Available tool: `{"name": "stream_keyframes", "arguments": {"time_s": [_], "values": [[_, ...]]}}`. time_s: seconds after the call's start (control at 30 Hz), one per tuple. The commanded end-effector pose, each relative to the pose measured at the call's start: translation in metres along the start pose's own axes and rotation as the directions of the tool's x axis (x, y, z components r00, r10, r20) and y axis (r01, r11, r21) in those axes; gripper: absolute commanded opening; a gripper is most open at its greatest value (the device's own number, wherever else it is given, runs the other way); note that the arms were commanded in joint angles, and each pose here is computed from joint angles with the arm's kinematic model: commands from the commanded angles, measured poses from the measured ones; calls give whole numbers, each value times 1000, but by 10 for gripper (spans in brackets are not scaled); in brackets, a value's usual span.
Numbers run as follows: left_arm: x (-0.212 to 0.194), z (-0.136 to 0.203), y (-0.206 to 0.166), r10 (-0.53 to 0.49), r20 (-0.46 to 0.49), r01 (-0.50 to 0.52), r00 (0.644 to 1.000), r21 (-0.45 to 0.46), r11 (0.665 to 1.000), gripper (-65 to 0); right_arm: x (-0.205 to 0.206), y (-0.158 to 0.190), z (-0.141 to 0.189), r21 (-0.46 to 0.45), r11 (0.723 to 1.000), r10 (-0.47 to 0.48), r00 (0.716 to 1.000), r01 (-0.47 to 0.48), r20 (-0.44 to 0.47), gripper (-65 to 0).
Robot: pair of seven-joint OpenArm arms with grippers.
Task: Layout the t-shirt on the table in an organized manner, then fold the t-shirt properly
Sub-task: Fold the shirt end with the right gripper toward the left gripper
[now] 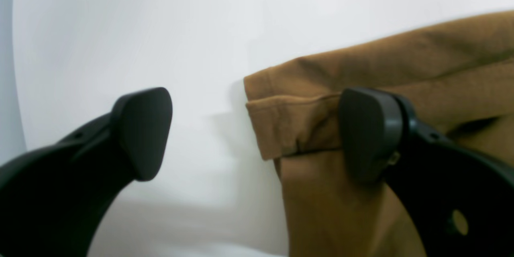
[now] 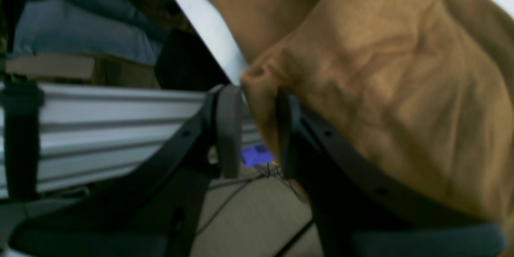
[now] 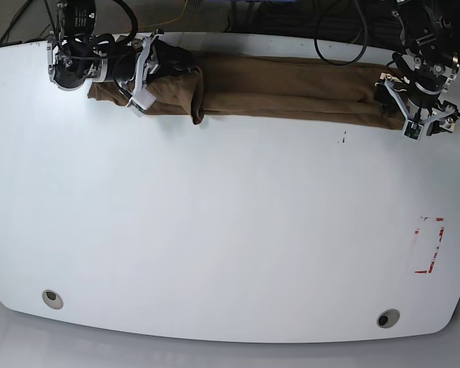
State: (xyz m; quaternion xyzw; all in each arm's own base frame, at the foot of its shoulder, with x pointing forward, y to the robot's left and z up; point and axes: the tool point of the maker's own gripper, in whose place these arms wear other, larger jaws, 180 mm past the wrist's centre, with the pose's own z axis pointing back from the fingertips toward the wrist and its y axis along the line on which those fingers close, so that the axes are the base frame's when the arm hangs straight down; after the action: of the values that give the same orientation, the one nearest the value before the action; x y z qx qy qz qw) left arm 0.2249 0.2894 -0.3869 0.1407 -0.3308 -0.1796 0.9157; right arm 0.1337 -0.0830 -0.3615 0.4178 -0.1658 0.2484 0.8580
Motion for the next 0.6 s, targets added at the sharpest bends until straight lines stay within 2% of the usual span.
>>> {"name": "stream_keyframes", "arguments": {"time_s": [0.0, 0.13, 0.2, 0.23, 0.33, 0.4, 0.57], "values": [[10, 3, 8, -8, 36, 8, 999, 19, 1000, -34, 3, 0, 4, -12, 999, 41, 999, -41, -13, -499], [10, 3, 8, -8, 36, 8, 999, 19, 1000, -34, -6, -6, 3, -42, 997, 55, 996, -59, -70, -455], [10, 3, 8, -8, 36, 8, 999, 19, 1000, -34, -9, -9, 4, -58, 996, 57, 995, -62, -84, -403], [10, 3, 8, -8, 36, 8, 999, 19, 1000, -34, -10, -10, 4, -68, 996, 58, 994, -64, -92, -351], [9, 3, 8, -9, 35, 8, 999, 19, 1000, -34, -10, -11, 5, -72, 995, 55, 994, -62, -91, -252], [9, 3, 8, -8, 34, 7, 999, 20, 1000, -34, -7, -11, 4, -71, 996, 57, 996, -62, -75, -218], [10, 4, 8, -7, 37, 6, 999, 20, 1000, -34, 13, -10, 7, -84, 994, 67, 997, -65, 25, -223]]}}
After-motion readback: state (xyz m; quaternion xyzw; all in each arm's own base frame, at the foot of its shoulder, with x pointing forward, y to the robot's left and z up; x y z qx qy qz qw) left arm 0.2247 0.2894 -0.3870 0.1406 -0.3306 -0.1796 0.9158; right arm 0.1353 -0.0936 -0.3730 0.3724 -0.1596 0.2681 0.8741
